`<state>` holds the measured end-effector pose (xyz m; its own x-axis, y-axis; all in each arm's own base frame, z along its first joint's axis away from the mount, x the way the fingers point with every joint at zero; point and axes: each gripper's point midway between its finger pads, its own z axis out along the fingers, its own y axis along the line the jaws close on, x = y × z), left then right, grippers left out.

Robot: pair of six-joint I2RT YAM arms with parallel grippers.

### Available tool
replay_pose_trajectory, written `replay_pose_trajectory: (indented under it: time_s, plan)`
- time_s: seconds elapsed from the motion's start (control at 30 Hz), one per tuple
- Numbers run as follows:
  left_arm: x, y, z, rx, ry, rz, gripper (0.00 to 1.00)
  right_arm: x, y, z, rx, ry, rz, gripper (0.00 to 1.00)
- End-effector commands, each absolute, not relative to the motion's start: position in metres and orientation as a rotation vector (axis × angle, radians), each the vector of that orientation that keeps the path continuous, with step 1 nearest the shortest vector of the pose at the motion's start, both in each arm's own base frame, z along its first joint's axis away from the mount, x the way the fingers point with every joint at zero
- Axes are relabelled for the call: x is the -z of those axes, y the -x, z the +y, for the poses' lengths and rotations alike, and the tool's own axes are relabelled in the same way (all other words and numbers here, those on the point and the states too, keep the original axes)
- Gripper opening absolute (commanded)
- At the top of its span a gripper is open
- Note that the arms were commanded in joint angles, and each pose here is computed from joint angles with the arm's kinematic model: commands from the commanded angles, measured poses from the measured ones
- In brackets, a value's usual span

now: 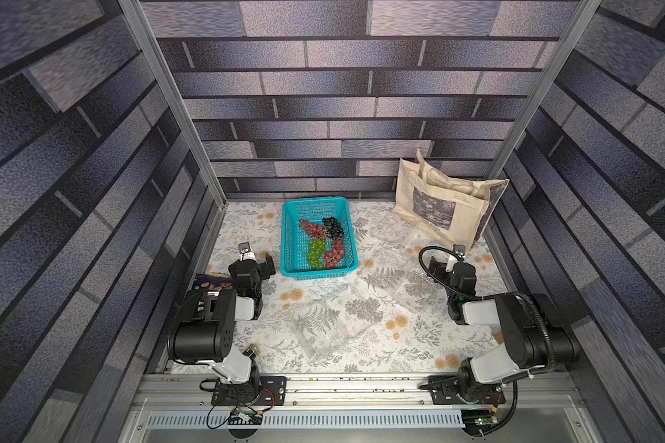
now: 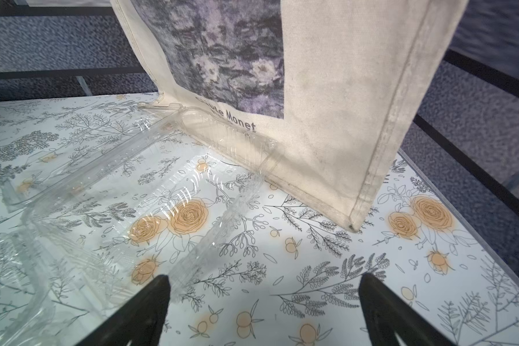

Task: Pack grapes into containers
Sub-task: Adjust the basket at the center of the board.

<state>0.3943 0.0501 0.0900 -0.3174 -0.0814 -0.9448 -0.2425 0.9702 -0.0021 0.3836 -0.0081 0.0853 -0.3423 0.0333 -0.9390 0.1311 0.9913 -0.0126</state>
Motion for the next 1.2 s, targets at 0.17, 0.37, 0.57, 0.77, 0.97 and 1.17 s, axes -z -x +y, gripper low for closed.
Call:
replay_pose_trajectory:
  time_s: [0.17,0.37,0.57,0.77,0.97,1.17]
  plan:
    - [-0.098,-0.393,0.05,-0.244,0.25,1.861,1.0,-0.093,-0.39,0.0,0.08,-0.081,1.898,1.0]
    - [-0.104,-0.387,0.043,-0.321,0.227,1.8,1.0,-0.093,-0.39,0.0,0.079,-0.082,1.898,1.0]
    - [-0.102,-0.387,0.046,-0.308,0.239,1.82,1.0,-0.093,-0.39,0.0,0.078,-0.083,1.898,1.0]
    - [-0.098,-0.392,0.05,-0.271,0.247,1.855,1.0,-0.093,-0.39,0.0,0.078,-0.082,1.897,1.0]
    - [-0.114,-0.39,0.046,-0.272,0.221,1.839,1.0,-0.106,-0.388,-0.013,0.133,-0.151,1.895,1.0]
    - [-0.185,-0.375,0.043,-0.368,0.315,1.827,1.0,-0.135,-0.372,-0.03,0.211,-0.27,1.945,1.0]
